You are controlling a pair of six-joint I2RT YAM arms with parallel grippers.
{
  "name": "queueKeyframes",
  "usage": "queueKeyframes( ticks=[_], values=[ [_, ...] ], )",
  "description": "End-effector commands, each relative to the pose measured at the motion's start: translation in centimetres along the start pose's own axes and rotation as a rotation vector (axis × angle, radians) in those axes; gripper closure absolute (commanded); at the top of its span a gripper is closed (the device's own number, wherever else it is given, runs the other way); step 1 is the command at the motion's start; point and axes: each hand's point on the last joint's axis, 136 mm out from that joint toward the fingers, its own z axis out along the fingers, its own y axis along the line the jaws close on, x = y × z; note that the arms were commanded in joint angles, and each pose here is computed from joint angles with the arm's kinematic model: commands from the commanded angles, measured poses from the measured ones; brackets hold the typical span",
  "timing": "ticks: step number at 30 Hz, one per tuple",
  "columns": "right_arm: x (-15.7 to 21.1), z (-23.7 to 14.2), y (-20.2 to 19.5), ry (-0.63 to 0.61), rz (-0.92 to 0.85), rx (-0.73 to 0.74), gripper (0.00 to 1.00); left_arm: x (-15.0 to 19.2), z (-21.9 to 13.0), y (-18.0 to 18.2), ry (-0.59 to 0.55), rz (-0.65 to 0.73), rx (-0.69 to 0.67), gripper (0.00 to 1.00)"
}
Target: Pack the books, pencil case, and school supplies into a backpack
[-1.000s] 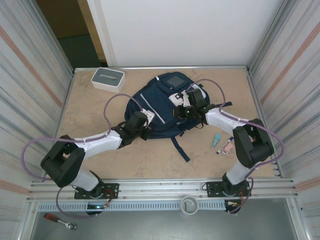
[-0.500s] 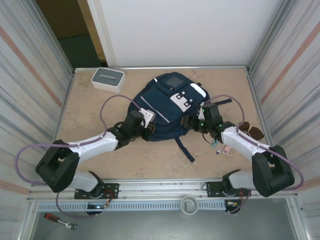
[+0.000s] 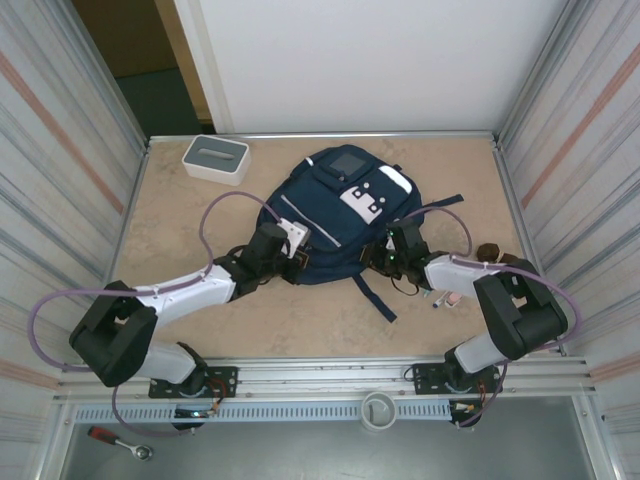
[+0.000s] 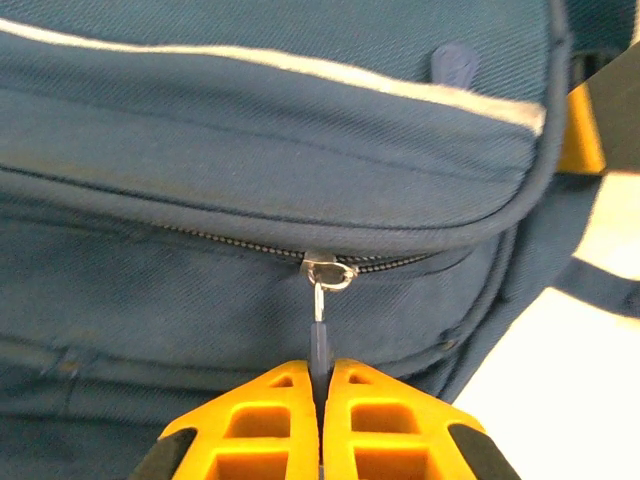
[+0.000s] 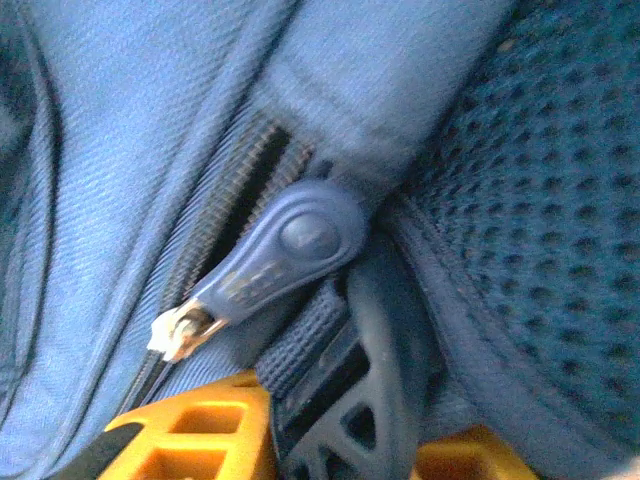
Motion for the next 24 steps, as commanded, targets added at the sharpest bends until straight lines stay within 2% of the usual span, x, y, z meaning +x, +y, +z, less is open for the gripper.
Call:
queueKeyframes(
  ticks=[1,6,9,16,22,24],
  values=[
    [-2.7,-1.2,-1.1,-0.067,-0.097,0.074,0.81,0.2,-0.8,3.3,0.046,0.003,-0.201,1.0],
    [-3.6,-2.5,-0.8,-0.039,-0.247,0.108,0.86,1.0,-1.3,6.8,0.086,-0.002,-0.374,1.0],
    [-4.0,-2.7,-0.3,-0.014,-0.298,0.115,0.9,0.9,-1.4,7.2,0.087,-0.006,-0.385,1.0],
    [-6.0,-3.3,-0.5,-0.006,-0.341,0.174,0.9,0.5,-0.8,3.6,0.071,0.045,-0.223,1.0],
    [-10.0,-3.9,0.2,-0.062,-0.284,0.135,0.87,-1.0,-0.4,-2.3,0.012,0.071,-0.02,1.0],
    [-11.7,-3.3,0.6,-0.064,-0.268,0.111,0.83,-1.8,-0.1,-4.2,-0.002,0.075,0.032,1.0]
  ],
)
